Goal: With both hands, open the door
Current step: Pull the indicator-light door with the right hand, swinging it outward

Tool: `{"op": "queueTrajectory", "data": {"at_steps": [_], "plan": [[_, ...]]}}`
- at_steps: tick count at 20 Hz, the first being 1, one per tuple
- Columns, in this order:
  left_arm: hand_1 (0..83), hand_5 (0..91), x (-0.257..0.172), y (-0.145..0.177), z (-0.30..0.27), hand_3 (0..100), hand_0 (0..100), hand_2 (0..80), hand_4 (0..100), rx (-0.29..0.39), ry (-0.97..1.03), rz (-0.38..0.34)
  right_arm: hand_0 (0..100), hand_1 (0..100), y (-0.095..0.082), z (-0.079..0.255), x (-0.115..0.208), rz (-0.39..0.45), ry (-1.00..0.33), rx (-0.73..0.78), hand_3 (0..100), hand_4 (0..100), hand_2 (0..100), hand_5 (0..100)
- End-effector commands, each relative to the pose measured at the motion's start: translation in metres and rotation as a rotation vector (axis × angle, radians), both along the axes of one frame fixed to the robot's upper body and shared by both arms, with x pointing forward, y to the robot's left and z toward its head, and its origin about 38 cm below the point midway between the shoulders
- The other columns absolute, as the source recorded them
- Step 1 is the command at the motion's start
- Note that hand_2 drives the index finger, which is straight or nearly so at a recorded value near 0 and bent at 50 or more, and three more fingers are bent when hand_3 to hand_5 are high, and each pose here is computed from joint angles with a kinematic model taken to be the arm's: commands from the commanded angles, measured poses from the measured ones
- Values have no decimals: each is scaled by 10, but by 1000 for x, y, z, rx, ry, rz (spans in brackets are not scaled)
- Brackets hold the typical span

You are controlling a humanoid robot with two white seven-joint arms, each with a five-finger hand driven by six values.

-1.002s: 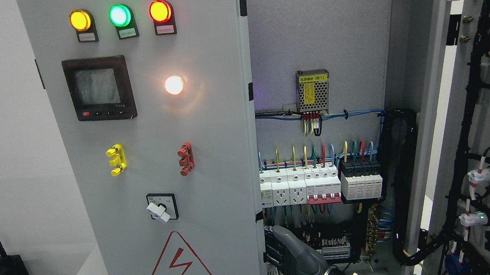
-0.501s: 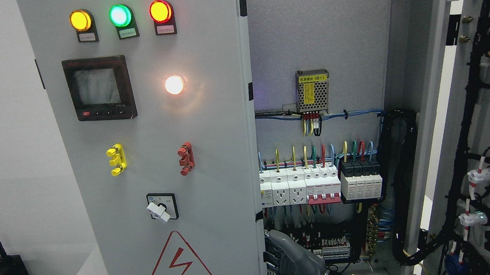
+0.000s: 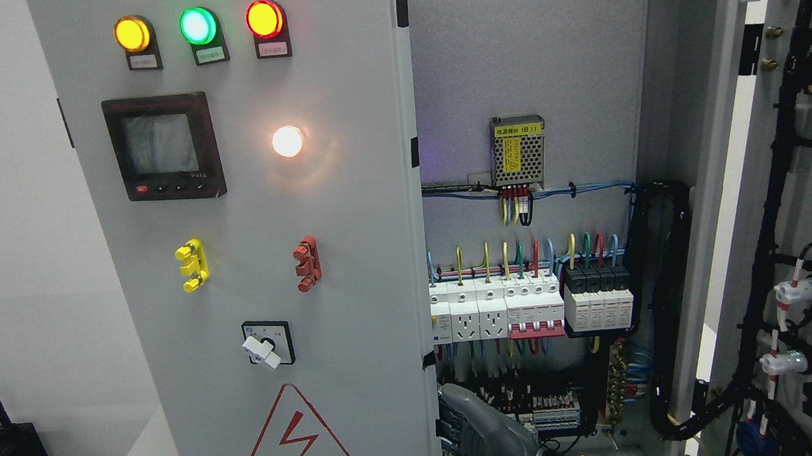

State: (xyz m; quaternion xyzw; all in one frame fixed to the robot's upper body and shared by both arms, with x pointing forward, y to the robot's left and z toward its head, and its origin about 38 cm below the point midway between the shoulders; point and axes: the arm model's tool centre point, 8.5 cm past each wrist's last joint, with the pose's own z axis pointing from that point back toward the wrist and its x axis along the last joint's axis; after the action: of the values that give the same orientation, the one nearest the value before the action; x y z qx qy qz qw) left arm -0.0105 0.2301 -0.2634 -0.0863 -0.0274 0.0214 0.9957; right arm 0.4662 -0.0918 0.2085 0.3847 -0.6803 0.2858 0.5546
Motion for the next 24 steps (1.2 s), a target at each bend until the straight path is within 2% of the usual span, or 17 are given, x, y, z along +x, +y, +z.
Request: {"op": "queueTrajectory", "data": {"at_steps": [1,13,16,24], "plan": [[0,0,0,-1,0,0,0,0,0,-1,-2,23,382,0,5,2,-6,63,-23,-6,0,0,0,0],[0,0,0,0,0,0,0,0,0,0,0,23,382,0,6,1,-8,78,-27,-4,0,0,0,0],[0,0,0,0,0,0,0,0,0,1,-2,23,382,0,9,2,-11,116,-35,-3,0,0,0,0],[0,0,0,-1,0,0,0,0,0,-1,-2,23,382,0,11,4,-14,151,-39,12,0,0,0,0]]}}
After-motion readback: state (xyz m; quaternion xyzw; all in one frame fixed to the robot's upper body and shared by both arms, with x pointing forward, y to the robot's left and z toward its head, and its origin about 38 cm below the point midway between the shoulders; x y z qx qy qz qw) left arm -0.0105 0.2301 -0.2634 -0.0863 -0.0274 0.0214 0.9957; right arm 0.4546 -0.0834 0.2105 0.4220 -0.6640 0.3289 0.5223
